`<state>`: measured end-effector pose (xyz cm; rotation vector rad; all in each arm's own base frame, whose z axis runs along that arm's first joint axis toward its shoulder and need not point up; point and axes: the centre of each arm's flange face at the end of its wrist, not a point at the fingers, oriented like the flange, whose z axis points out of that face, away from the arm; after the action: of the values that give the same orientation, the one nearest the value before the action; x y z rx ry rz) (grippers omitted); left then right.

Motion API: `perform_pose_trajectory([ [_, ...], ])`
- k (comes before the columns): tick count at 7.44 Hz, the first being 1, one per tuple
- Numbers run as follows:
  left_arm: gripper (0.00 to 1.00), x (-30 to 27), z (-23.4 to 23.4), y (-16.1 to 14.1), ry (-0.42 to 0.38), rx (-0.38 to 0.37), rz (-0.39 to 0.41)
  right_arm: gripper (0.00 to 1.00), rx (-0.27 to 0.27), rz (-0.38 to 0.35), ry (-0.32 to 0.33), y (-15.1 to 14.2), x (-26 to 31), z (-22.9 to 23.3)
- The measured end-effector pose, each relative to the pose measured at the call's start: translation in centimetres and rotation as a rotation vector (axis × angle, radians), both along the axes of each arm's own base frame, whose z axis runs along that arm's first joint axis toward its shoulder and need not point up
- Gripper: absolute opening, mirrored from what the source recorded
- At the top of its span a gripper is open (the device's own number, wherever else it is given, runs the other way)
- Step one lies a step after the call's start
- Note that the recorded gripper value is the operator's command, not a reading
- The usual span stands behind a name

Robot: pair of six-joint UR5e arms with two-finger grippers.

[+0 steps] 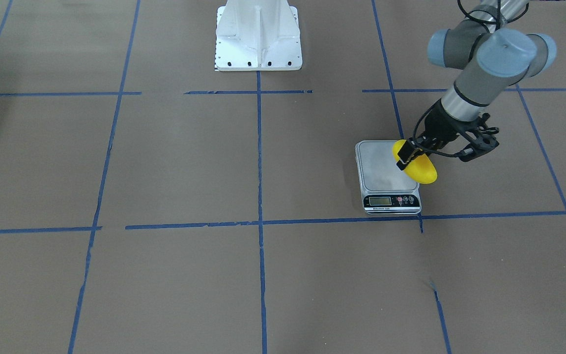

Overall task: Weigh mango
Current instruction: 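Lift the mango with the left gripper and carry it over the scale, then lower the mango onto the scale pan and open the left gripper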

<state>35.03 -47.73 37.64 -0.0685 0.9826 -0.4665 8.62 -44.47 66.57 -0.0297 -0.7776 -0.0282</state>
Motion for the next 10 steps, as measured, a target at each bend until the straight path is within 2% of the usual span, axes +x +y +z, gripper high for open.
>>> perform_pose_trajectory([
  [1,0.00,2.1,-1.1,1.0,-0.026,-0.014,0.024,1.00,0.000,0.000,0.000,0.0,0.0,0.0],
  [3,0.00,4.3,-1.1,1.7,-0.096,0.043,0.053,1.00,0.000,0.000,0.000,0.0,0.0,0.0],
  [5,0.00,4.6,0.1,1.9,-0.143,0.069,0.052,1.00,0.000,0.000,0.000,0.0,0.0,0.0],
  [6,0.36,5.0,0.4,1.9,-0.152,0.069,0.054,1.00,0.000,0.000,0.000,0.0,0.0,0.0],
  [7,0.88,5.5,0.9,1.6,-0.162,0.064,0.057,1.00,0.000,0.000,0.000,0.0,0.0,0.0],
  [8,1.00,6.0,1.5,1.5,-0.172,0.059,0.062,1.00,0.000,0.000,0.000,0.0,0.0,0.0],
  [10,1.00,5.6,0.7,1.4,-0.166,0.096,0.079,1.00,0.000,0.000,0.000,0.0,0.0,0.0],
])
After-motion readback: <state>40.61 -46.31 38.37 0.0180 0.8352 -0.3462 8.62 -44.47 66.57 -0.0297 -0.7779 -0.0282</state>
